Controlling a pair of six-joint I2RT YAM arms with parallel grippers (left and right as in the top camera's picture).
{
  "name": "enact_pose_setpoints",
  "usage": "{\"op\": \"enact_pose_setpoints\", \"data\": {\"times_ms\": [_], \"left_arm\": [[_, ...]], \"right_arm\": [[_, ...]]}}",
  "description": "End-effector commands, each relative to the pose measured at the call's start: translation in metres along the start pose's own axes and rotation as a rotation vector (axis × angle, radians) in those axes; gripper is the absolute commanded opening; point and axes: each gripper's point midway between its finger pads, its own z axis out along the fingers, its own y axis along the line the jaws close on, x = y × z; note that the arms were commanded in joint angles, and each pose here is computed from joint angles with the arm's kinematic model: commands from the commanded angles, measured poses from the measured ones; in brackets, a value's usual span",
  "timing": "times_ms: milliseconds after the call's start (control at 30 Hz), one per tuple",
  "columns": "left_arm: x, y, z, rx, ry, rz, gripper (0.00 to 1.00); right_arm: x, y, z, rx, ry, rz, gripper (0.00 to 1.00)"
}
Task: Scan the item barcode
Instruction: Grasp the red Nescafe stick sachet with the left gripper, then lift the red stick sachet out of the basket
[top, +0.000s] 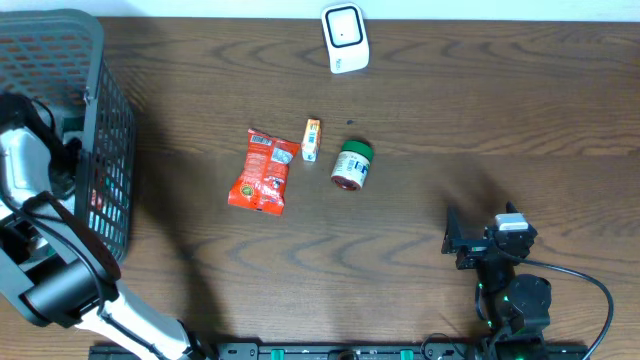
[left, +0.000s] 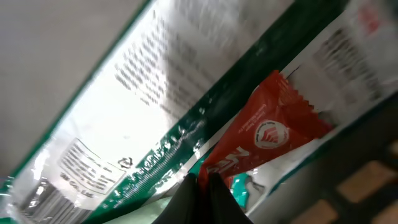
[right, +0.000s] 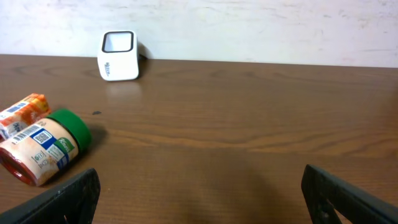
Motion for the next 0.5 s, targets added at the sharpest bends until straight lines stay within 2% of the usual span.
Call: {"op": "enact_pose_setpoints", "data": {"times_ms": [0, 100, 133, 167, 233, 267, 300, 333, 400, 467], "left_arm": [[-0.0218, -0.002, -0.0335, 0.018, -0.109, -0.021, 0.08], [-0.0242, -0.0024, -0.0365, 0.022, -0.122, -0.027, 0.08], [-0.0242, -0.0024, -0.0365, 0.022, -0.122, -0.029, 0.15], [-0.0236, -0.0023, -0.0361, 0.022, -0.12, -0.029, 0.27], [-0.022, -0.0018, -0.0346, 0.02, -0.115, -0.028, 0.28], [-0.0212, -0.0016, -0.0339, 0.02, -0.112, -0.029, 0.32], [-0.0198, -0.0012, -0.0324, 0.018, -0.108, -0.029, 0.4], [-0.0188, -0.001, -0.0312, 0.018, -0.105, -0.029, 0.52], [-0.0189, -0.0012, -0.0294, 0.019, -0.107, -0.029, 0.67], [-0.022, -0.0037, -0.0295, 0.024, -0.121, -0.025, 0.71]], "right_arm": [[0.001, -0.0029, 0.0, 0.014, 0.003, 0.014, 0.99], [0.001, -0.0029, 0.0, 0.014, 0.003, 0.014, 0.99], [0.0011, -0.0029, 0.0, 0.014, 0.003, 0.014, 0.99], [0.0011, -0.0029, 0.0, 0.014, 0.003, 0.014, 0.99], [0.001, -0.0029, 0.0, 0.014, 0.003, 0.014, 0.99], [0.0011, -0.0029, 0.0, 0.014, 0.003, 0.014, 0.99], [0.001, -0.0029, 0.0, 0.014, 0.003, 0.014, 0.99], [0.001, -0.0029, 0.0, 0.014, 0.003, 0.014, 0.99], [0.001, -0.0029, 0.0, 0.014, 0.003, 0.014, 0.99], [0.0011, -0.0029, 0.0, 0.014, 0.003, 0.014, 0.99]]}}
